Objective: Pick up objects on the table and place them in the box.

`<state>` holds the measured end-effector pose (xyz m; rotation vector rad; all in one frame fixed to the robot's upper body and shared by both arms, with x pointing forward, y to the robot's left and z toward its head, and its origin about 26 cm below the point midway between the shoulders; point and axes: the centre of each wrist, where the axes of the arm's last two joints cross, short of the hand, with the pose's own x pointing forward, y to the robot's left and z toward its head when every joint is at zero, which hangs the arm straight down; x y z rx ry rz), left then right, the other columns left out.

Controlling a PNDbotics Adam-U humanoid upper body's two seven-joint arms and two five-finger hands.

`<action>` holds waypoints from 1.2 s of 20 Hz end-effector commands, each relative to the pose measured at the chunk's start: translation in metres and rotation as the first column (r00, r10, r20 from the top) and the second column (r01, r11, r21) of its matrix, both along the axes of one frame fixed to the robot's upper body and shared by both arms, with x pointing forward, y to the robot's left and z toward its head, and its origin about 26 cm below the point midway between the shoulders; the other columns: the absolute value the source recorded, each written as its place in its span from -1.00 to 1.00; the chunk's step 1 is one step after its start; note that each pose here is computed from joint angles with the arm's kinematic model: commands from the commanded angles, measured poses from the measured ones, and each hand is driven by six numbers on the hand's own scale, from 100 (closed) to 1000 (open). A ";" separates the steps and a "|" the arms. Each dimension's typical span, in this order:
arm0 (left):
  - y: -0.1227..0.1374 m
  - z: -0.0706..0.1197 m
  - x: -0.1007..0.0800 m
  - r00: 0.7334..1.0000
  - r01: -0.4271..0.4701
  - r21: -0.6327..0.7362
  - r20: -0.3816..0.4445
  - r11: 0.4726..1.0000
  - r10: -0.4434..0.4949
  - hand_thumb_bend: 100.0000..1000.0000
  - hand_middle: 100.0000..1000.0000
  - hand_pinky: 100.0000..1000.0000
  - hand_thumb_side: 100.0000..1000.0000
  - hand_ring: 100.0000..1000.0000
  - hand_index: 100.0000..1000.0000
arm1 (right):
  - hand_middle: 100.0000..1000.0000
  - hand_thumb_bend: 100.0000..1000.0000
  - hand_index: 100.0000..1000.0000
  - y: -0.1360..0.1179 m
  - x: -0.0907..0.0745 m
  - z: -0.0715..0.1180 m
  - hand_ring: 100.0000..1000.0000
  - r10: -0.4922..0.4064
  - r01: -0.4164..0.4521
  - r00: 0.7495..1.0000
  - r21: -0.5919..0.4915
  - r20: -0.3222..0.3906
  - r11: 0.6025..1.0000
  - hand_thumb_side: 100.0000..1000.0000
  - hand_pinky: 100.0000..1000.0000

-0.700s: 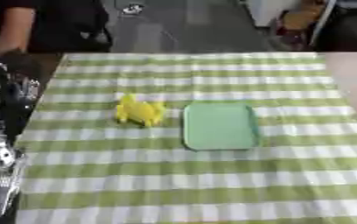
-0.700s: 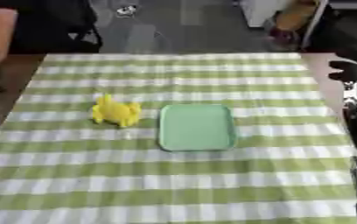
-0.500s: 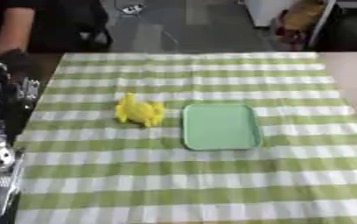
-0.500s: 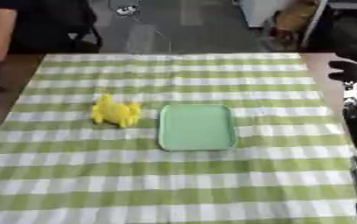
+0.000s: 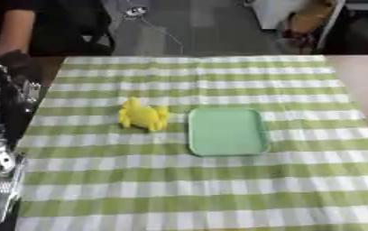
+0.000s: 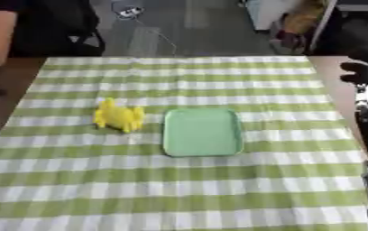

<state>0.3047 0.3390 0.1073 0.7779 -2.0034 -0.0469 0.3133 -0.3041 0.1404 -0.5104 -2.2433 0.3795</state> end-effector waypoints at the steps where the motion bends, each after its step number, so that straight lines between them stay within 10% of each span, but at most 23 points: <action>1: 0.002 0.012 0.000 1.000 0.002 0.029 0.031 1.000 -0.003 0.11 0.65 -0.13 0.59 0.38 0.56 | 0.51 -1.00 0.74 -0.004 0.000 0.013 0.44 -0.005 0.006 0.999 -0.028 0.034 1.000 0.64 0.32; 3: 0.004 0.014 0.001 1.000 -0.004 0.052 0.025 0.999 0.003 0.16 0.58 -0.12 0.58 0.32 0.55 | 0.51 -1.00 0.74 -0.004 0.000 0.012 0.44 -0.005 0.006 0.999 -0.029 0.033 1.000 0.64 0.32; 4: 0.008 0.020 0.001 1.000 -0.018 0.113 0.009 0.993 0.017 0.06 0.58 -0.12 0.25 0.33 0.55 | 0.51 -1.00 0.74 -0.005 0.000 0.012 0.44 -0.006 0.007 0.999 -0.030 0.032 1.000 0.61 0.32; 6: 0.017 0.039 0.005 0.997 -0.022 0.333 -0.065 0.943 0.046 0.53 0.54 -0.07 0.49 0.24 0.59 | 0.51 -1.00 0.74 -0.005 0.000 0.012 0.44 -0.004 0.005 1.000 -0.036 0.030 0.999 0.64 0.32; 10: 0.024 0.101 0.012 0.959 0.138 0.767 -0.262 0.626 0.111 0.72 0.50 -0.09 0.44 0.14 0.64 | 0.51 -1.00 0.74 -0.006 -0.001 0.011 0.44 0.002 -0.001 1.000 -0.053 0.019 0.999 0.64 0.32; 14: 0.030 0.137 0.020 0.909 0.292 0.843 -0.392 0.453 0.143 0.74 0.53 -0.01 0.49 0.21 0.66 | 0.51 -1.00 0.74 -0.006 -0.001 0.009 0.44 0.007 -0.007 1.000 -0.057 0.009 0.998 0.64 0.32; 24: 0.027 0.148 0.031 0.883 0.382 0.829 -0.458 0.409 0.102 0.70 0.54 -0.02 0.48 0.19 0.66 | 0.51 -1.00 0.74 -0.006 0.000 0.009 0.44 0.012 -0.011 1.000 -0.060 0.007 0.998 0.64 0.32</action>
